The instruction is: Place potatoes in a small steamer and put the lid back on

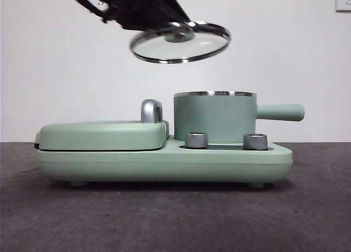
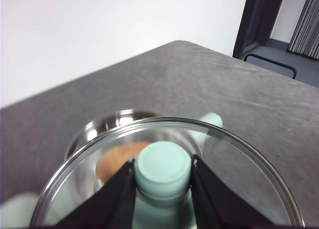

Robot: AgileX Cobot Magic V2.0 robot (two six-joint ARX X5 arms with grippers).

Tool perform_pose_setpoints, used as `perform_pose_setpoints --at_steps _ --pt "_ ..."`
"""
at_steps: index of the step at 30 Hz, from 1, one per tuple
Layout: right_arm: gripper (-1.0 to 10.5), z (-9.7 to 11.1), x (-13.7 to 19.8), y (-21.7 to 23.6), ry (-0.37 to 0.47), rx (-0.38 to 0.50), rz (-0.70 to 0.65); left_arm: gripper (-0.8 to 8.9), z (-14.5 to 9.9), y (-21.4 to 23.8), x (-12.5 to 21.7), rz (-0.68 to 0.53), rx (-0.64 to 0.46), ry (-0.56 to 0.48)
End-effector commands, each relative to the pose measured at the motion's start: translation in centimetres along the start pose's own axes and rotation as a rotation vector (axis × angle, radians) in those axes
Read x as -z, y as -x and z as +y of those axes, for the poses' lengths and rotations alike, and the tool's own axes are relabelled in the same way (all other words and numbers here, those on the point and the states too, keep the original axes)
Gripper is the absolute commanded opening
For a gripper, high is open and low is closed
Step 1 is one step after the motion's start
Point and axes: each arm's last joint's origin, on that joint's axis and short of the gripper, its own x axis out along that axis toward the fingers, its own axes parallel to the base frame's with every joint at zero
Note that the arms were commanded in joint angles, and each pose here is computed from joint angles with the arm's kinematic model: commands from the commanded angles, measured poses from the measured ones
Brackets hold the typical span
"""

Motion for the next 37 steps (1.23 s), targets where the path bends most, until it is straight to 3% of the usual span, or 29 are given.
perform_pose_setpoints --at_steps 1,15,23,37 --pt "2.1 0.1 -0.1 0.1 -0.014 -0.006 0.000 0.09 0.1 -1.8 -2.1 -0.080 0.007 -0.078" --pt "2.1 0.1 -0.1 0.1 -0.015 -0.006 0.001 0.09 1.5 -9.0 -1.7 -0.054 0.010 -0.163" --pt "2.1 0.1 -0.1 0.1 -0.015 -0.006 0.002 0.09 1.8 -10.9 0.7 0.001 0.017 -0.166" --pt "2.1 0.1 0.1 0.1 -0.020 -0.005 0.022 0.09 1.9 -11.8 1.7 -0.007 0.042 -0.159"
